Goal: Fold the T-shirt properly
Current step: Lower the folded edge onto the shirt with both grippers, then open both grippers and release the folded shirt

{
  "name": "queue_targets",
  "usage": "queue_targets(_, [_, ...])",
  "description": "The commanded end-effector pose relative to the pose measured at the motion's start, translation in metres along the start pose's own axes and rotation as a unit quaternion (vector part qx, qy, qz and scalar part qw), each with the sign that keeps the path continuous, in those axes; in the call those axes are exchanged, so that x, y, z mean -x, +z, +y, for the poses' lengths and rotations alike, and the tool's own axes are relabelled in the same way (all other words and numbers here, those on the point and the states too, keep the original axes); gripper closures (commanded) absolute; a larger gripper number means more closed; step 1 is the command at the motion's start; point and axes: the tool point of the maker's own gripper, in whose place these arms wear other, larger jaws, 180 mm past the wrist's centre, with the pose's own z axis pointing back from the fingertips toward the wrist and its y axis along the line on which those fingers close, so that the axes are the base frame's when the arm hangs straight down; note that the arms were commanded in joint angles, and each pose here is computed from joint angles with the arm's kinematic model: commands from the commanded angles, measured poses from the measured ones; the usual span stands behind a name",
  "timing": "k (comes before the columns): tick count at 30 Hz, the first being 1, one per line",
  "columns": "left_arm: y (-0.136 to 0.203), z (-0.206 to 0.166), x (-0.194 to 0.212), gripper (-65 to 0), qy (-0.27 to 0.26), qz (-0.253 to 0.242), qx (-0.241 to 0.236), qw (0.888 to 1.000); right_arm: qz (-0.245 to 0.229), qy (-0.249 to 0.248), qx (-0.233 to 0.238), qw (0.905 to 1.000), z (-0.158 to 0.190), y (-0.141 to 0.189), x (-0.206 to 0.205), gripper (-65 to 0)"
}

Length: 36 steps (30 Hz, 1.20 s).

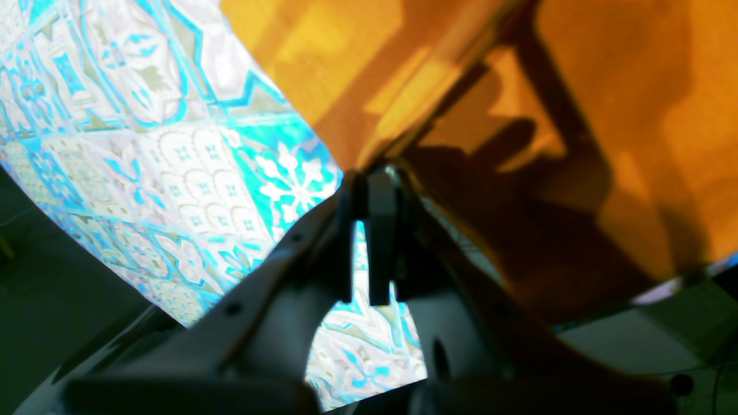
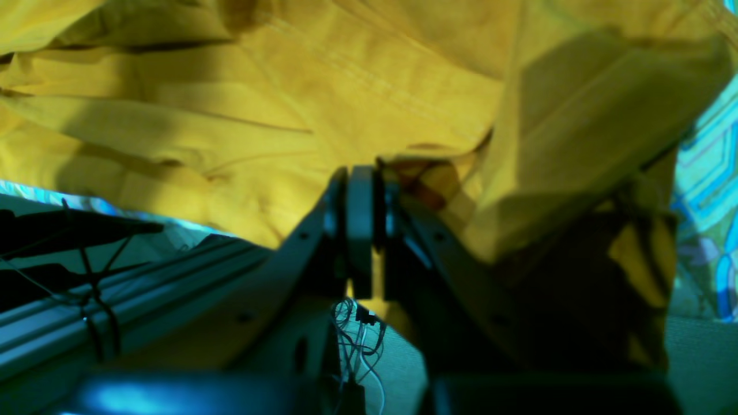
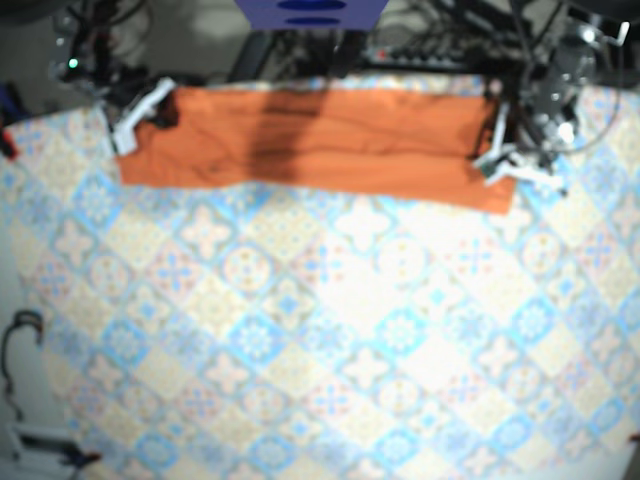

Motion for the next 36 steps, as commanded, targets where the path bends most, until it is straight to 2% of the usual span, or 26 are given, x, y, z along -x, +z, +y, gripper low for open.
queue_targets(1, [0.003, 0.012, 0.001, 0.0, -0.004, 0.001, -0.018, 1.0, -0.013, 0.005, -0.004, 0.9999, 0.0, 0.003, -0.007, -3.6])
queue_targets(5, [0.003, 0.013, 0.001, 0.0, -0.004, 0.001, -0.017, 1.0, -0.012, 0.004, -0.002, 0.9999, -0.001, 0.004, -0.006, -9.6])
queue_targets(6, [0.003, 0.012, 0.001, -1.8, -0.003, 0.001, -0.017, 1.0, -0.011, 0.004, -0.002, 0.9999, -0.001, 0.005, -0.005, -11.1])
queue_targets(13, [0.003, 0.013, 0.001, -21.6, -0.002, 0.0, -0.017, 1.0, -0.012, 0.01, 0.0, 0.9999, 0.002, 0.011, -0.005, -21.8])
queue_targets(16, [0.003, 0.015, 0.0, -29.2, -0.002, -0.004, -0.019, 1.0, -0.012, -0.013, 0.029, 0.9994, -0.006, 0.015, -0.003, -26.5])
queue_targets(19, [0.004, 0.016, -0.003, -33.6, -0.001, -0.013, -0.02, 1.0, -0.017, -0.03, 0.052, 0.9981, -0.014, 0.017, -0.007, -30.8])
queue_targets(23, [0.004, 0.017, -0.003, -36.6, -0.001, -0.013, -0.021, 1.0, -0.036, -0.062, 0.105, 0.9918, -0.041, 0.032, -0.015, -34.3])
queue_targets(27, [0.005, 0.018, -0.002, -36.7, 0.002, -0.012, -0.022, 1.0, -0.059, -0.068, 0.143, 0.9857, -0.059, 0.054, -0.026, -34.9])
queue_targets(32, [0.013, 0.035, 0.007, -36.7, 0.041, -0.014, -0.04, 0.998, -0.084, -0.078, 0.196, 0.9739, -0.089, 0.087, -0.033, -34.8])
queue_targets(36, [0.024, 0.05, 0.013, -36.7, 0.103, -0.027, -0.04, 0.994, -0.094, -0.091, 0.233, 0.9637, -0.109, 0.111, -0.029, -34.8])
